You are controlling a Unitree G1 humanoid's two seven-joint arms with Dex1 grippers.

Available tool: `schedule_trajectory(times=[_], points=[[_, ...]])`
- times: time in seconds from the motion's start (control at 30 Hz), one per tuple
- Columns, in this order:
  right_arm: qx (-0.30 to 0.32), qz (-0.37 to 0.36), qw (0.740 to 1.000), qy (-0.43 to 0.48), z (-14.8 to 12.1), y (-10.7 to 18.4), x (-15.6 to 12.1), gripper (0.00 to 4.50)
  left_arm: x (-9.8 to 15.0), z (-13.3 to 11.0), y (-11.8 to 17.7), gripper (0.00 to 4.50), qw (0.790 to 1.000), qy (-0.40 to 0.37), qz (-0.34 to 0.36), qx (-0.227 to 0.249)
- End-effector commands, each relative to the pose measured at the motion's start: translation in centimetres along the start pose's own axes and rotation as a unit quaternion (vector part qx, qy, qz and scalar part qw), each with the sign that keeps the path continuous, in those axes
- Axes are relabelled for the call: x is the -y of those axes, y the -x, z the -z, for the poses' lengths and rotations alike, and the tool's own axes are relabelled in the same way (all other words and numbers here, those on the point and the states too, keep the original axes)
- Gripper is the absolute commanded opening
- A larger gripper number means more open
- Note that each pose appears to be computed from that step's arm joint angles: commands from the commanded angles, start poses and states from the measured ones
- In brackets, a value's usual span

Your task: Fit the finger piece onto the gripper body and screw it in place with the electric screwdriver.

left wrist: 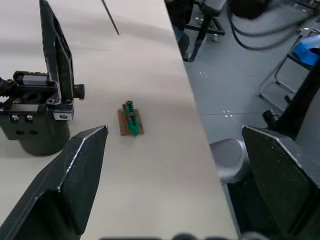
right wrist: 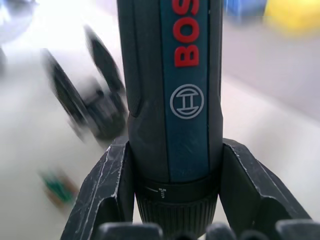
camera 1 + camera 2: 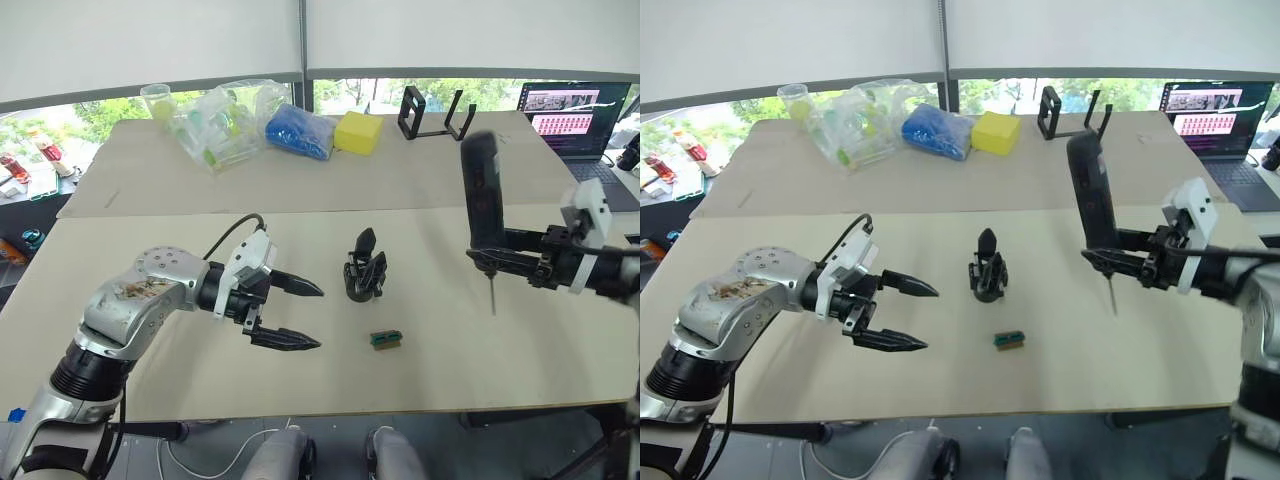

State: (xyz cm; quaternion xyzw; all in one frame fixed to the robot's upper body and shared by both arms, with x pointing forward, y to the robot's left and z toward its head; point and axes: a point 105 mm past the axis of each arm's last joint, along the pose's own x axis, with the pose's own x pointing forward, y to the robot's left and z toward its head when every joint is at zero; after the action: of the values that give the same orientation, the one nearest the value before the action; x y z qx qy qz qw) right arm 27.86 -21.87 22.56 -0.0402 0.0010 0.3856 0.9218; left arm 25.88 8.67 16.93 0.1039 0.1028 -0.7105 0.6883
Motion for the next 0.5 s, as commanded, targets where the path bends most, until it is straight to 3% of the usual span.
schedule_trajectory(times=[0.03,0.1,0.23,0.5], points=[[0.123,0.057,0.990,0.032,-3.1,1.2,-3.0,1.91,-0.1,0.1,-0.2,4.50,1.000,-0.010,-0.004,0.012],[0.154,0.101,0.983,0.007,-2.3,1.6,-4.3,1.91,-0.1,0.5,-0.3,4.50,1.000,-0.010,0.001,0.011],[0.158,0.083,0.984,-0.011,-0.7,0.8,-9.1,1.91,-0.6,1.5,-0.8,4.50,1.000,-0.020,0.002,0.008],[0.181,0.039,0.982,-0.017,-0.8,-2.3,-11.6,1.91,-1.3,2.7,-1.7,4.50,0.999,-0.025,0.001,0.023]])
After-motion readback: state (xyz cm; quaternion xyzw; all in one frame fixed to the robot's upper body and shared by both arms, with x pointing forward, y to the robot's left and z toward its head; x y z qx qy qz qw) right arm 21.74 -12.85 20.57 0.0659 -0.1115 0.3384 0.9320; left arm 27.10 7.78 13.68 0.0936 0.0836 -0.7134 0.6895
